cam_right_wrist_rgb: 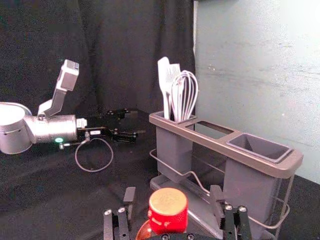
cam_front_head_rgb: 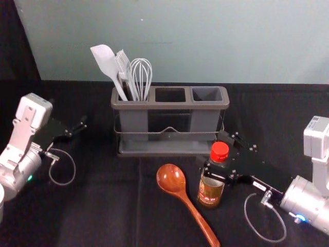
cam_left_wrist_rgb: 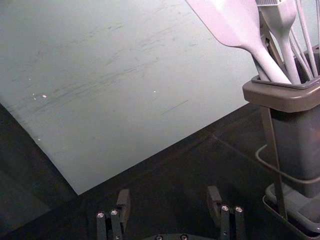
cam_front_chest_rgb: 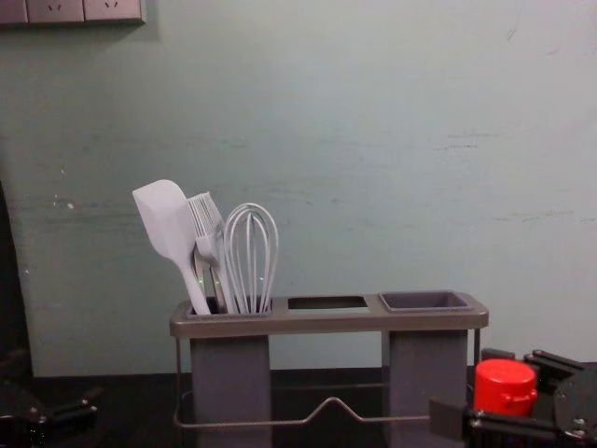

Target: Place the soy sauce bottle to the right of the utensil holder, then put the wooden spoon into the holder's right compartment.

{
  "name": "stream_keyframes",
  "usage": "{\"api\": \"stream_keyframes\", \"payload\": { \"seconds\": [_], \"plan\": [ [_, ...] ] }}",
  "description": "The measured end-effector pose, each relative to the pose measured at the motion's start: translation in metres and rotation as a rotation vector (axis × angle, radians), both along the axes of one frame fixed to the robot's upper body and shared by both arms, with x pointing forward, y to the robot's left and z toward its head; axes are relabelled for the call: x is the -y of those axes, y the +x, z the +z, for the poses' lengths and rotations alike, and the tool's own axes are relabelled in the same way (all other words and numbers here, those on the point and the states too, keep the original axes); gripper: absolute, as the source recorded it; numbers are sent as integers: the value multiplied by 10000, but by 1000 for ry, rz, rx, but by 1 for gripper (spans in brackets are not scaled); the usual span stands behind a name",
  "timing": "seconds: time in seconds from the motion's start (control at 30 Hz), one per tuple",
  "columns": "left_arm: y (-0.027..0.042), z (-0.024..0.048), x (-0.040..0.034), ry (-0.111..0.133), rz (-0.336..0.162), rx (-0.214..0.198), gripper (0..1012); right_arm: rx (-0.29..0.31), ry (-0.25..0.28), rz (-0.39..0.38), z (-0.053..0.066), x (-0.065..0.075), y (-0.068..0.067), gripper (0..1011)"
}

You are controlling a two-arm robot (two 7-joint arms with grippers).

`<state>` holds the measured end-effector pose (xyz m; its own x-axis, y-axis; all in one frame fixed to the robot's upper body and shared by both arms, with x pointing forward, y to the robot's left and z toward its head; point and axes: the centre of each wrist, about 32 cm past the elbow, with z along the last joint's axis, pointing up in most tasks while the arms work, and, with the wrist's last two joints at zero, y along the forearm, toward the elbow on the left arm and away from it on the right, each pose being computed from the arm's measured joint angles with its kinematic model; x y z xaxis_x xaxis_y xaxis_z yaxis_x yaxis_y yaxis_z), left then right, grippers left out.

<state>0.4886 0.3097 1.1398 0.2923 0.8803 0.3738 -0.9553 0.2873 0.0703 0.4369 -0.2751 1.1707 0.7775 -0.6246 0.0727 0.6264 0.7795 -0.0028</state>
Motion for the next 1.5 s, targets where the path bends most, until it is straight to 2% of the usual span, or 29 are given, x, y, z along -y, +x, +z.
{"api": "stream_keyframes", "payload": {
  "seconds": [0.27, 0.53, 0.57, 0.63, 0.9, 1.07, 1.2, 1.5],
  "plan": [
    [0, 0, 0, 0, 0, 0, 1005, -3, 4, 7, 4, -16, -17, 786],
    [0, 0, 0, 0, 0, 0, 1005, 0, 3, 3, 19, -9, -51, 484],
    [0, 0, 0, 0, 0, 0, 1005, 0, 2, 3, 22, -5, -55, 484],
    [0, 0, 0, 0, 0, 0, 1005, 1, 0, -3, 33, 9, -70, 405],
    [0, 0, 0, 0, 0, 0, 1005, 12, -20, -36, 149, 89, -138, 382],
    [0, 0, 0, 0, 0, 0, 1005, 25, -36, -74, 239, 203, -156, 382],
    [0, 0, 0, 0, 0, 0, 1005, 34, -40, -102, 284, 294, -141, 382],
    [0, 0, 0, 0, 0, 0, 1005, 42, -52, -137, 325, 521, -13, 382]
  ]
}}
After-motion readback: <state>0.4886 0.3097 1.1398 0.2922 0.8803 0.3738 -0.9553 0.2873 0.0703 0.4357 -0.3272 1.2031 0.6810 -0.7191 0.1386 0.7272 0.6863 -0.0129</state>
